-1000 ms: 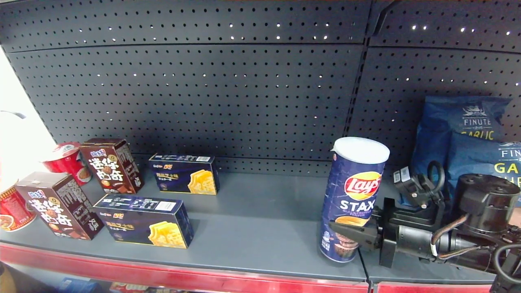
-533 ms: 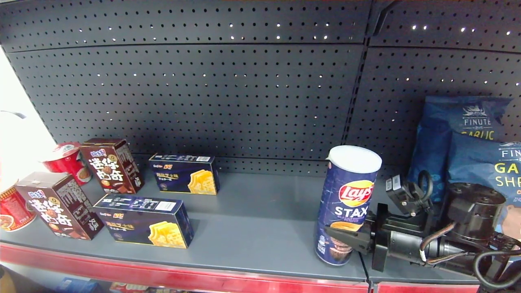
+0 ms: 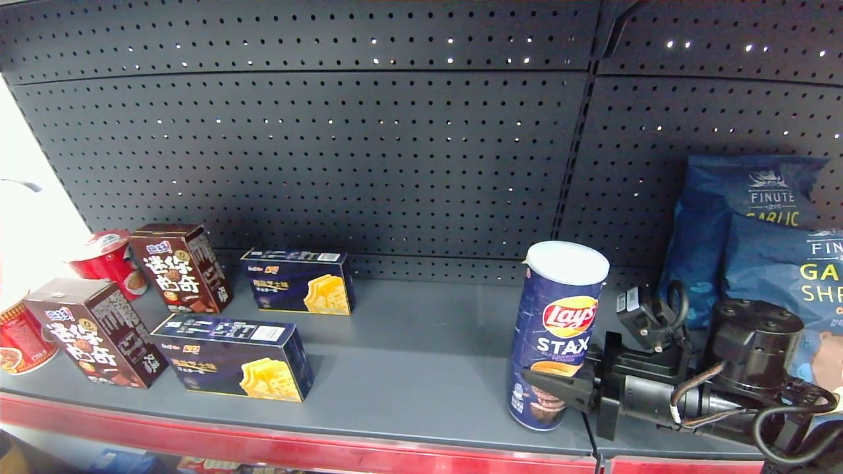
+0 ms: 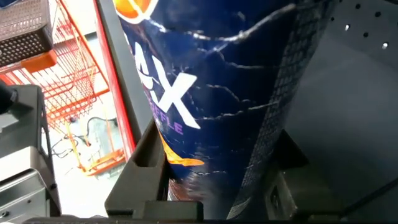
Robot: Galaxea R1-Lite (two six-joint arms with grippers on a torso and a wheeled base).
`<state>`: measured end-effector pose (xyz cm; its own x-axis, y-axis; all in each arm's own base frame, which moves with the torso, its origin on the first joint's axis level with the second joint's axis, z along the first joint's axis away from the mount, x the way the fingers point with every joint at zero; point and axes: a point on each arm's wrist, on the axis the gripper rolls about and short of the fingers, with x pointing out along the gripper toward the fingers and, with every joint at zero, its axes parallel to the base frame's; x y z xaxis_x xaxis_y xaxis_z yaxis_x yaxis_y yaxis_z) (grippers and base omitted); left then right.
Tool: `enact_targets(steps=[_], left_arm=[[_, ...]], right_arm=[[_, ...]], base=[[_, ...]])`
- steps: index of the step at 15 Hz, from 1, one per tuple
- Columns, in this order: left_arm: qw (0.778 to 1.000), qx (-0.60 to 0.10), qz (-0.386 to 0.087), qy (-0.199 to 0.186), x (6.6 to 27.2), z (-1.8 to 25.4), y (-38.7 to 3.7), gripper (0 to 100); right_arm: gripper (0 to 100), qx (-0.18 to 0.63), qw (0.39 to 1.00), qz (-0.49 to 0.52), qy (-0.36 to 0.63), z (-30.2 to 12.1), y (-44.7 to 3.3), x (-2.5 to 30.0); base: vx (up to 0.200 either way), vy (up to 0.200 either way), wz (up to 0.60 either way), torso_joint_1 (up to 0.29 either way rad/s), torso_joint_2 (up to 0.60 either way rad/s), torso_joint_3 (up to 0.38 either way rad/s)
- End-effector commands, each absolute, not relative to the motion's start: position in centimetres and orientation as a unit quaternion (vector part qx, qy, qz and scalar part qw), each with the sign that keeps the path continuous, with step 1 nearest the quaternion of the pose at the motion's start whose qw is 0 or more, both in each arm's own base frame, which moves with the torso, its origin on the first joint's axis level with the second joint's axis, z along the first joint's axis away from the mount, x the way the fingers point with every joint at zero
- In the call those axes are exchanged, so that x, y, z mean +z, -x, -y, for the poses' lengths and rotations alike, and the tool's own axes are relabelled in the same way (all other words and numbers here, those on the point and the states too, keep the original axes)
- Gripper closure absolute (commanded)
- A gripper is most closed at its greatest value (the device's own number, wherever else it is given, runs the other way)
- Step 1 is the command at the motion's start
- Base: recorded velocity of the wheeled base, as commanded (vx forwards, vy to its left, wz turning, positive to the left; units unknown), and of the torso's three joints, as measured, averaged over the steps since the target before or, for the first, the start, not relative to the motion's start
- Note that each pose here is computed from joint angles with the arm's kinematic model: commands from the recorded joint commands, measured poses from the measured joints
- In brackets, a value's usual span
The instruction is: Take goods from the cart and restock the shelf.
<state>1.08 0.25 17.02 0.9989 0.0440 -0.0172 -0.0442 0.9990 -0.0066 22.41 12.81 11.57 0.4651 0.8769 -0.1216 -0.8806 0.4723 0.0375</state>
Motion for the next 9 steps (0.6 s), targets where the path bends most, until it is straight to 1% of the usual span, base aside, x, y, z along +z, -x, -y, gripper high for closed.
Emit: enact_targets(steps=[1,9], left_arm=[[1.0,0.022,-0.009,0.004,17.0,-0.25,-1.09,100],[1.0,0.022,-0.012,0.004,16.7,-0.25,-1.07,100]], right_arm=[[0,0.513,0.856,-0.067,0.016,-12.97,-22.74,10.91],[0,0.515,0.855,-0.057,0.015,-12.84,-22.06,11.03]], base=[[0.0,0.0,0.0,0.0,0.0,0.0],[0.0,0.0,0.0,0.0,0.0,0.0]])
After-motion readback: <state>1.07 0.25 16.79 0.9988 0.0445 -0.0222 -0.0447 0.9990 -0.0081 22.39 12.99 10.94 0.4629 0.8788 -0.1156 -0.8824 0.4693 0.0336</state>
